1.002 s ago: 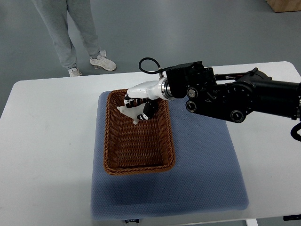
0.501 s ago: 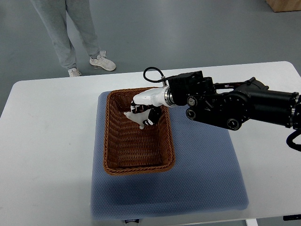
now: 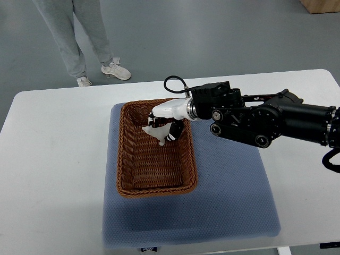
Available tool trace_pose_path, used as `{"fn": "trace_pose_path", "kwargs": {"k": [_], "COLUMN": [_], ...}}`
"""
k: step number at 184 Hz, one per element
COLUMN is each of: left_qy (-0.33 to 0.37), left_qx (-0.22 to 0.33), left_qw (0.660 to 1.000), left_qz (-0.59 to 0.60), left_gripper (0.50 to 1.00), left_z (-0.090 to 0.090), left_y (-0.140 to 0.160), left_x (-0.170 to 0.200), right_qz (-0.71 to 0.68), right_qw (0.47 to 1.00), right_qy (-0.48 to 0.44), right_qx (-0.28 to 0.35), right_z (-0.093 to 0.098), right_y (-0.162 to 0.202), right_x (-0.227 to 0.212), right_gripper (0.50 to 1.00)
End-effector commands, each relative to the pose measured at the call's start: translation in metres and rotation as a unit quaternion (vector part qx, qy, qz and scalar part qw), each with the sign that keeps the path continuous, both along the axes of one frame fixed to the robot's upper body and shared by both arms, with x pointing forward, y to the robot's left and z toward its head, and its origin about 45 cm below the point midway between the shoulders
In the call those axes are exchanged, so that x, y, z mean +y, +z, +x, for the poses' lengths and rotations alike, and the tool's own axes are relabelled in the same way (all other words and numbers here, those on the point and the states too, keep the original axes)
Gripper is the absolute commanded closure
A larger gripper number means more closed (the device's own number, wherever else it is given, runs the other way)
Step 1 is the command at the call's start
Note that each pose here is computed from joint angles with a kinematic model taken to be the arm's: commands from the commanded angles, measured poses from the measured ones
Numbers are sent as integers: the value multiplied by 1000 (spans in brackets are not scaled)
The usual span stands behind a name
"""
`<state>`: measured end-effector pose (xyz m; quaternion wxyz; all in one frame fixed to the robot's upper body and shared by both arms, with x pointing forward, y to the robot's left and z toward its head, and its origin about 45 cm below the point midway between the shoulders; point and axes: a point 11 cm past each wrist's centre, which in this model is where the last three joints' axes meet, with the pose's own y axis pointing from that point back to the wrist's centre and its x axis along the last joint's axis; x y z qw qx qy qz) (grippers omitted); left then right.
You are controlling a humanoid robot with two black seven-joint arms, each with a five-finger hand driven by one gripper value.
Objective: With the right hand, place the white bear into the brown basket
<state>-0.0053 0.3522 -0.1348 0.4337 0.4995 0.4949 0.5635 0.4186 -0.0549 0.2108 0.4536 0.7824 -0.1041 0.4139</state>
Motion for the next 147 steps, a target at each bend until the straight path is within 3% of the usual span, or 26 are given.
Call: {"fn": "trace_pose_path", "kwargs": {"k": [1, 24, 30, 45, 108, 147], "left_qy": [0, 0, 0, 0, 0, 0], "left_qx": [0, 0, 0, 0, 0, 0], "left_qw": [1000, 1000, 1000, 1000, 1000, 1000], "left_qz": [0, 0, 0, 0, 0, 0], "left_gripper": [500, 500, 500, 500, 500, 500], "left_z": [-1, 0, -1, -1, -1, 0], "left_y": [0, 0, 0, 0, 0, 0], "left_x": [0, 0, 0, 0, 0, 0], "right_qz": [1, 8, 8, 13, 71, 235], "right_qw": [1000, 1000, 1000, 1000, 995, 955], "right_qy": [0, 4, 3, 3, -40, -178], "right_qx": [1, 2, 0, -6, -55, -32], "right_z": [0, -1, 0, 3, 41, 66], "right_y": [1, 5, 7, 15, 85, 104], "right_x": [1, 6, 4, 3, -29, -89], "right_gripper": [669, 632, 597, 585, 583, 583]}}
